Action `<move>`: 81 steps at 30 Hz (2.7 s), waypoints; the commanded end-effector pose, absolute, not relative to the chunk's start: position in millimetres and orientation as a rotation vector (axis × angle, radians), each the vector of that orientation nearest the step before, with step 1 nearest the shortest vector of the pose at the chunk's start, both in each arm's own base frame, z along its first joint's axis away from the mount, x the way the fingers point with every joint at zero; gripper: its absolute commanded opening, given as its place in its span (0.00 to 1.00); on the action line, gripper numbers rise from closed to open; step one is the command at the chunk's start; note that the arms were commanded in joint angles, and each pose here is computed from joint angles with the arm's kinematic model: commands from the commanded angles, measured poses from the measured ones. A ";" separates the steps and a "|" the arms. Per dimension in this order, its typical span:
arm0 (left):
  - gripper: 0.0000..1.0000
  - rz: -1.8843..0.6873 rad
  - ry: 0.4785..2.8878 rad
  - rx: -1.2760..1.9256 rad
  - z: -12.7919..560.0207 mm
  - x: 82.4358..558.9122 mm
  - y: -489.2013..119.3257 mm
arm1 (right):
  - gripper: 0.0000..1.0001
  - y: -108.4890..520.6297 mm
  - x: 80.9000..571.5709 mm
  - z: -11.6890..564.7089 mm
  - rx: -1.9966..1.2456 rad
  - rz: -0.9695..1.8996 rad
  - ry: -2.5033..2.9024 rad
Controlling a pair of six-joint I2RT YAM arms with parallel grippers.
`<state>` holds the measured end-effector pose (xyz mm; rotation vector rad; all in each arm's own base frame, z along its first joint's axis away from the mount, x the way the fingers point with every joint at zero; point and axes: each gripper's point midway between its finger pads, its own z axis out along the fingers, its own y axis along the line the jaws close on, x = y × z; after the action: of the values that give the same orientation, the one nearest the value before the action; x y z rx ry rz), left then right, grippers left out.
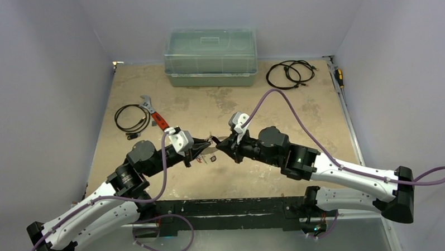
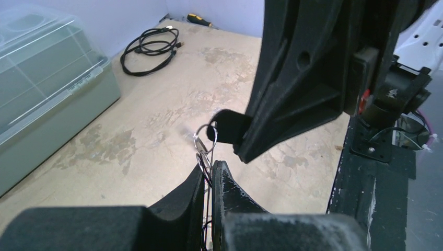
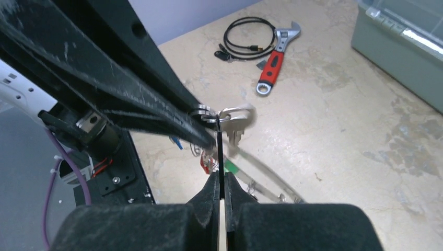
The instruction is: Put the keys on the keyring
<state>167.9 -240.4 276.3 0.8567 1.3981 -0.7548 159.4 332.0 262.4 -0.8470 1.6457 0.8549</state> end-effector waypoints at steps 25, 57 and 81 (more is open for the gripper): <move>0.00 -0.798 1.292 0.954 298.9 149.2 -243.9 | 0.13 288.1 206.4 309.8 -0.886 0.362 1.671; 0.00 -1.010 0.968 1.268 316.3 77.0 -252.4 | 0.73 312.4 84.1 333.3 -1.300 1.023 1.220; 0.00 -1.016 0.966 1.294 306.4 76.5 -255.4 | 0.33 344.2 82.8 329.9 -1.355 1.094 1.158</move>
<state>78.4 -254.9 281.8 1.3034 1.0748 -1.0339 85.4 340.9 292.1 -1.3952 1.2869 1.0700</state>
